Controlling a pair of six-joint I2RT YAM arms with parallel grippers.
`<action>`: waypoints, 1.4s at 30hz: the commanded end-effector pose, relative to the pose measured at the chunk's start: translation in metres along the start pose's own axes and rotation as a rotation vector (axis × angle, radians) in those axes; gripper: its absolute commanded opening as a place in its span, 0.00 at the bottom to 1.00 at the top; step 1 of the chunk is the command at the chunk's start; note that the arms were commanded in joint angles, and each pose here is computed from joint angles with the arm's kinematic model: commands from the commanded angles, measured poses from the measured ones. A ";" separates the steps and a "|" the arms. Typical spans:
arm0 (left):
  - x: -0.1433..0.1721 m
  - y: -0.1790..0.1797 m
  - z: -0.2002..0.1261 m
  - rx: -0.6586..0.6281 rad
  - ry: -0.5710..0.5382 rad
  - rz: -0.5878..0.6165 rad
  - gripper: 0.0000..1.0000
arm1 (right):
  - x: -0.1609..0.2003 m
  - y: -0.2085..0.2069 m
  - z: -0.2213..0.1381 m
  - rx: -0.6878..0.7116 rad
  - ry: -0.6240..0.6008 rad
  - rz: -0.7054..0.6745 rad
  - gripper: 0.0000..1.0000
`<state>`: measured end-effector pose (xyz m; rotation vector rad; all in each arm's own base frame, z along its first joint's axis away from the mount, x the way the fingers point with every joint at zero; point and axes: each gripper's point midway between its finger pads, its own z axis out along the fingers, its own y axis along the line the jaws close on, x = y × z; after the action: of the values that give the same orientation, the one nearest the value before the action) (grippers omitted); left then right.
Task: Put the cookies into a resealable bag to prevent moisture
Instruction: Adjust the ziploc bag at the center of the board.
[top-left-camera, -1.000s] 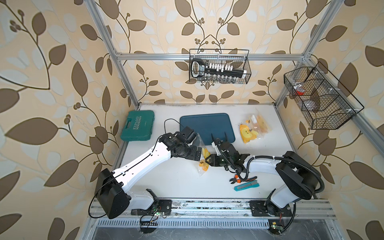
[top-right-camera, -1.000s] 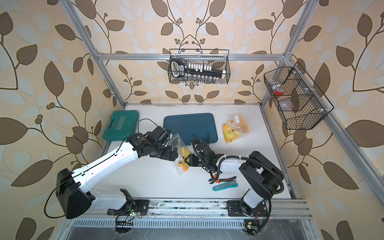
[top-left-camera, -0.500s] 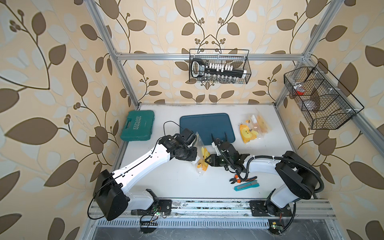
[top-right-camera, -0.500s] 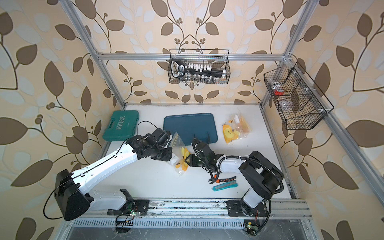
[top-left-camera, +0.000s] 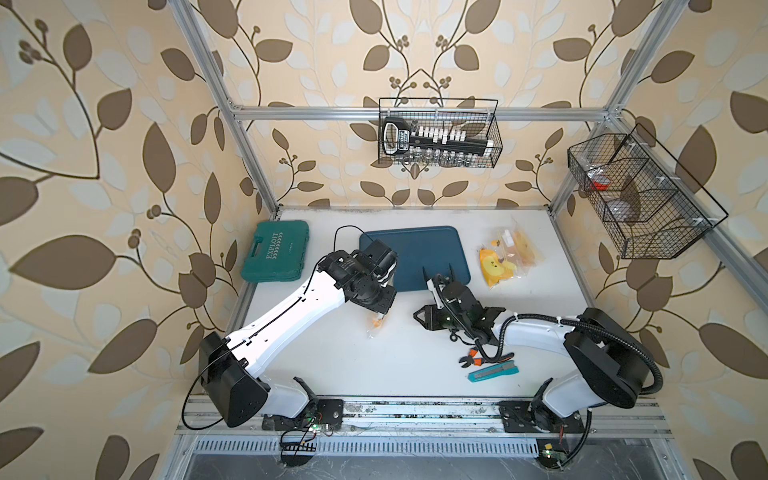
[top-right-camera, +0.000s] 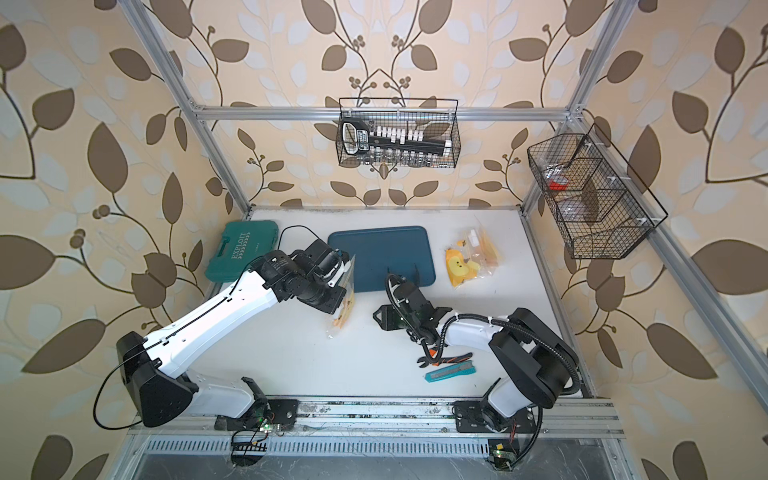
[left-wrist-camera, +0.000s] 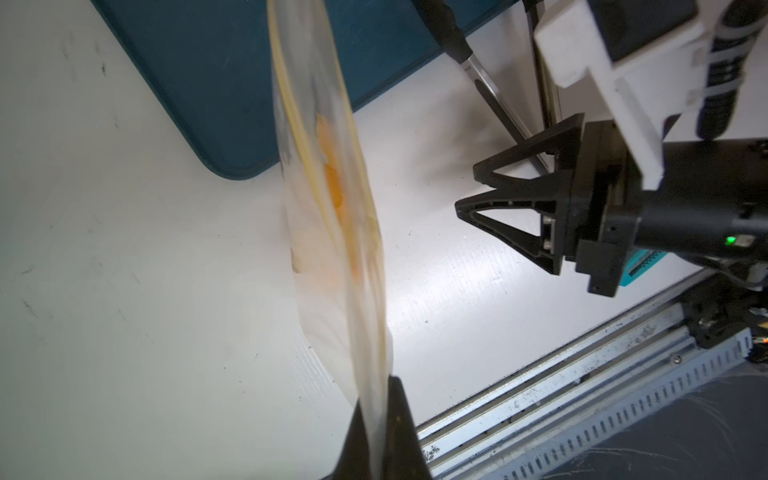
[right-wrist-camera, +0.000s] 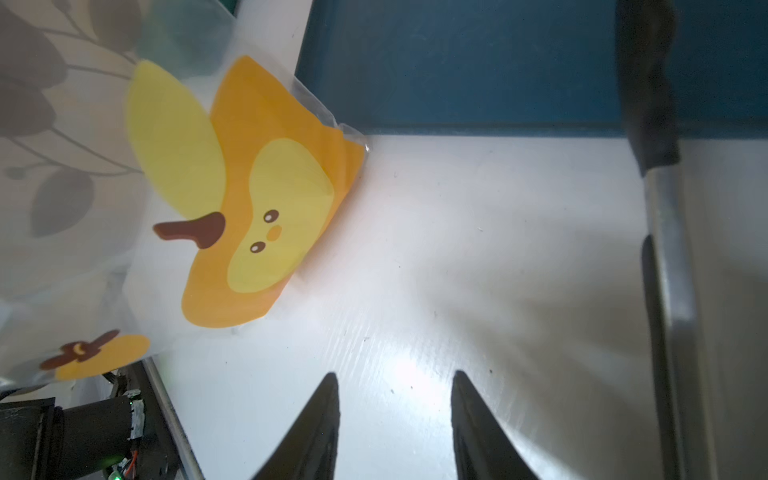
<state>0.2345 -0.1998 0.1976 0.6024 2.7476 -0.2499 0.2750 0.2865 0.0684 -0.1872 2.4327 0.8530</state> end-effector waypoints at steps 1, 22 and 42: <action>-0.017 0.009 -0.017 -0.080 -0.065 0.098 0.00 | -0.012 -0.003 -0.012 0.024 -0.057 -0.074 0.50; -0.012 -0.004 0.024 -0.023 -0.142 0.729 0.00 | -0.132 -0.038 -0.104 -0.008 -0.477 -0.311 0.86; -0.012 -0.001 0.023 -0.049 -0.168 0.793 0.00 | -0.079 0.046 -0.072 -0.572 -0.176 -0.976 0.66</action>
<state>0.2494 -0.2086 0.1681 1.5000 2.2012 -0.0536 0.3141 0.2653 0.1893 -1.1778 1.5900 0.9049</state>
